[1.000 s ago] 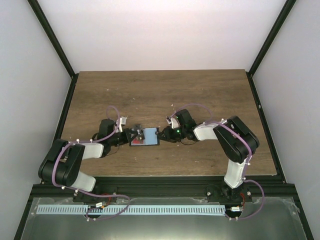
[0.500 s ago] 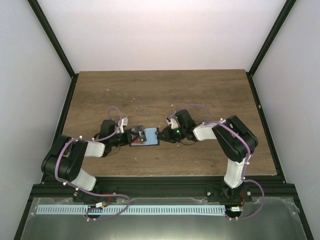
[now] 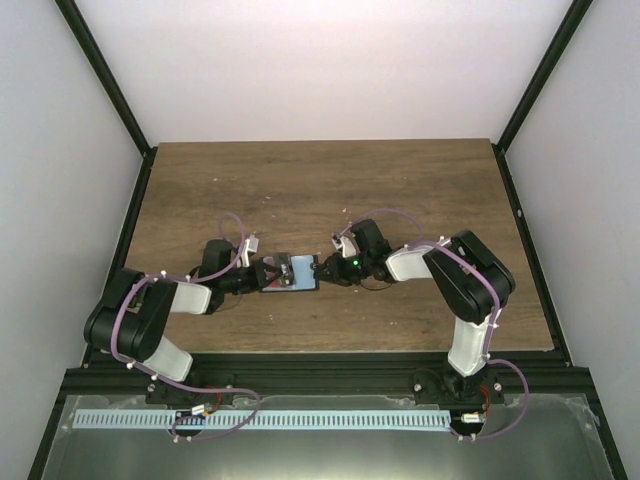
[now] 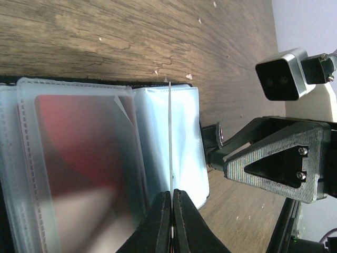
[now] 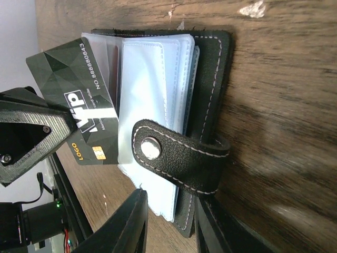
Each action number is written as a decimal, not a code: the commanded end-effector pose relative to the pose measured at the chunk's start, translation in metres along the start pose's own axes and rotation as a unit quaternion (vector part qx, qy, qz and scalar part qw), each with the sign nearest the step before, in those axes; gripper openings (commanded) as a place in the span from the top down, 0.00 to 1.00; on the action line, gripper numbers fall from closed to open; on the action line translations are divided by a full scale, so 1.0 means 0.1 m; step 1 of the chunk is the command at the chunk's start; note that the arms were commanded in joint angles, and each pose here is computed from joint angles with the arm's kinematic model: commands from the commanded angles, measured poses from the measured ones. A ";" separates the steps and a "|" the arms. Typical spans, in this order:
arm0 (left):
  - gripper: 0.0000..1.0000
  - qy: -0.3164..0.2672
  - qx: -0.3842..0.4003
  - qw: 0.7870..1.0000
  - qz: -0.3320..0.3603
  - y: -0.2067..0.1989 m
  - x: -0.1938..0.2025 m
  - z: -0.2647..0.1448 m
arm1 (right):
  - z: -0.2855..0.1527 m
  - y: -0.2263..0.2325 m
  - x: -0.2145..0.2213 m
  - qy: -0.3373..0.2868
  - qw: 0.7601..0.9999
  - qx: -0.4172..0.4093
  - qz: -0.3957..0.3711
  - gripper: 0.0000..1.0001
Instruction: Put the credit cards into the card holder
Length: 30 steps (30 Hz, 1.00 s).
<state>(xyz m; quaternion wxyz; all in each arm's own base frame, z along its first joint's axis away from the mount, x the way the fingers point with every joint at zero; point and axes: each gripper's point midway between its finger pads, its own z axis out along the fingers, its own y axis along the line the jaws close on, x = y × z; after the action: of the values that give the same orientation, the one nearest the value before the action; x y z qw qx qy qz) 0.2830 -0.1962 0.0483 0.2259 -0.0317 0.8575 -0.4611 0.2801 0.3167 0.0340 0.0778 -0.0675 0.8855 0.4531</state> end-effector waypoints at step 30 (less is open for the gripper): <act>0.96 0.099 -0.064 0.992 -0.054 0.29 0.32 0.07 | 0.00 0.00 0.00 0.004 1.000 -0.010 0.004 0.74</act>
<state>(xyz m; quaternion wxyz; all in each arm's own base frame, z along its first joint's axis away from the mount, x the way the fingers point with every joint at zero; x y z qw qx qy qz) 0.2798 -0.1975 0.0297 0.1589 -0.0616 0.8784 -0.4466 0.2783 0.3176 0.0346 0.0716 -0.0652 0.8836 0.4580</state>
